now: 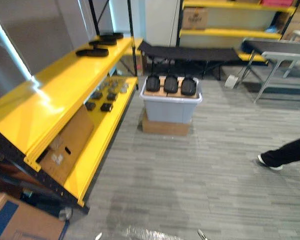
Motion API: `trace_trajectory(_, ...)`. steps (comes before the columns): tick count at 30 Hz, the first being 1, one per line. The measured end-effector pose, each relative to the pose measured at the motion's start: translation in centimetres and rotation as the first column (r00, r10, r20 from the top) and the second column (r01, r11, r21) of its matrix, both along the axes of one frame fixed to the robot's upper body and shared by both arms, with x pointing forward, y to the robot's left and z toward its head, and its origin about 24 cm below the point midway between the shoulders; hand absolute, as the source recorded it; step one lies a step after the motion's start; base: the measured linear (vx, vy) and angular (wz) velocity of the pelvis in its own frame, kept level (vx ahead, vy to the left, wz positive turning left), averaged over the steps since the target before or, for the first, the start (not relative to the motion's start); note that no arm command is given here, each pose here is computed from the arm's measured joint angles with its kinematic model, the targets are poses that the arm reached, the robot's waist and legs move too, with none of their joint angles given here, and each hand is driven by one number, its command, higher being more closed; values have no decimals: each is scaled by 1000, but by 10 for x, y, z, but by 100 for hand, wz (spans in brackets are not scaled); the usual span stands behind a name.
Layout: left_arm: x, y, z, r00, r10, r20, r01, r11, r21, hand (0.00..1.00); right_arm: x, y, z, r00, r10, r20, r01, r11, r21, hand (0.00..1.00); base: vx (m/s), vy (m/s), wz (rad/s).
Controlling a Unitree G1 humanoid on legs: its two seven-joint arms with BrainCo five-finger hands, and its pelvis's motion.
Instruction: Walk over and take plastic housings, then place them on the shelf
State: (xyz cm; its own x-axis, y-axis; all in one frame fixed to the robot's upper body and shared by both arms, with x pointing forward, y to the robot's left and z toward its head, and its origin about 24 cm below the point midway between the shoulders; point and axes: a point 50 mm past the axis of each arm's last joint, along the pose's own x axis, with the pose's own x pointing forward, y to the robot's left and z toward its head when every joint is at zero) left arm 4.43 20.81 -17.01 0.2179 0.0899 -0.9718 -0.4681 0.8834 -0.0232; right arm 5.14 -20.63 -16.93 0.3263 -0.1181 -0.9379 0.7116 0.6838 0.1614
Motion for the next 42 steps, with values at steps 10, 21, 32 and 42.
trace_trajectory(10,3,-1,0,992,122,26,-120,991,-50,0,1,10,-2,1000,10,29,-12,998,64,0,94,37,0)
trace_trajectory(21,3,1,0,991,135,25,-133,990,-45,0,9,12,0,991,88,97,-98,990,100,0,-14,6,1)
trace_trajectory(32,1,-1,-1,991,135,6,-134,990,-53,0,9,10,-1,989,150,7,-150,988,32,0,-89,50,2)
trace_trajectory(42,10,-1,1,999,-23,23,24,999,-44,0,20,-7,5,998,8,67,-4,999,-48,0,110,103,10)
